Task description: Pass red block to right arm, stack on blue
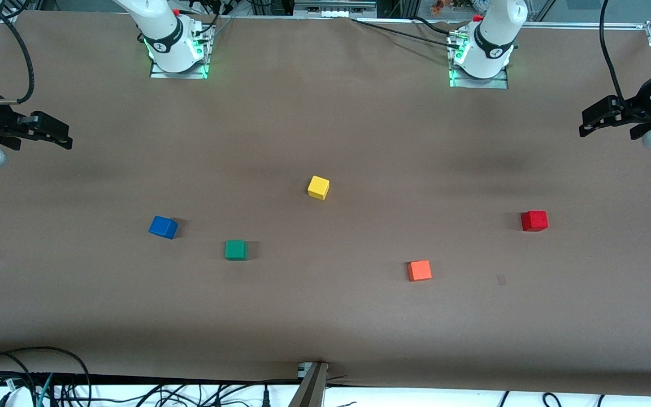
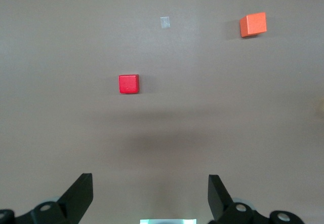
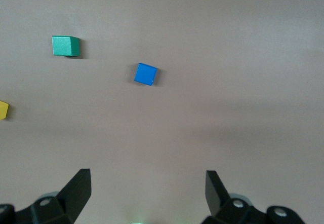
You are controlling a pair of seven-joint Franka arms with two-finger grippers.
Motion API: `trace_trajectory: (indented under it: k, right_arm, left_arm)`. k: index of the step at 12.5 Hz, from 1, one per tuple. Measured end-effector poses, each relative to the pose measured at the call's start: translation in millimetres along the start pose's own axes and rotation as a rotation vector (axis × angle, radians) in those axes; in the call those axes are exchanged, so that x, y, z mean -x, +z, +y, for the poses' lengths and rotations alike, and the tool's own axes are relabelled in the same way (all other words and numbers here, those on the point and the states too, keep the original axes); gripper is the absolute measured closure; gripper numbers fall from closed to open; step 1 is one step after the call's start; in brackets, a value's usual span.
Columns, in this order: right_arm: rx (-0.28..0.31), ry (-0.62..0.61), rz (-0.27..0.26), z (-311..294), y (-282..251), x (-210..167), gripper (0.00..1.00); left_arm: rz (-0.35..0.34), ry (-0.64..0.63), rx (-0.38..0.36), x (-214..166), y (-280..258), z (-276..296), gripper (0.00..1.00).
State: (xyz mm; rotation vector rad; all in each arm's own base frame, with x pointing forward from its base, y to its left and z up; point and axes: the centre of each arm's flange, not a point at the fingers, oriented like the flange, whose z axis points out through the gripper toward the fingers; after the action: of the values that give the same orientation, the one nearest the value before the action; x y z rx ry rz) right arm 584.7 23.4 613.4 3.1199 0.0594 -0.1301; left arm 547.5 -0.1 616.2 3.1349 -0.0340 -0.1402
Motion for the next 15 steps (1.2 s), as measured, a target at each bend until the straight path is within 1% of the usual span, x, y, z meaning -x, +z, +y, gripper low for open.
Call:
trace_trajectory:
  k: [15]
  right_arm:
    - [0.0, 0.0, 0.0, 0.0, 0.0, 0.0, 0.0]
  left_arm:
    - [-0.001, -0.006, 0.0, -0.2, 0.4, -3.0, 0.0]
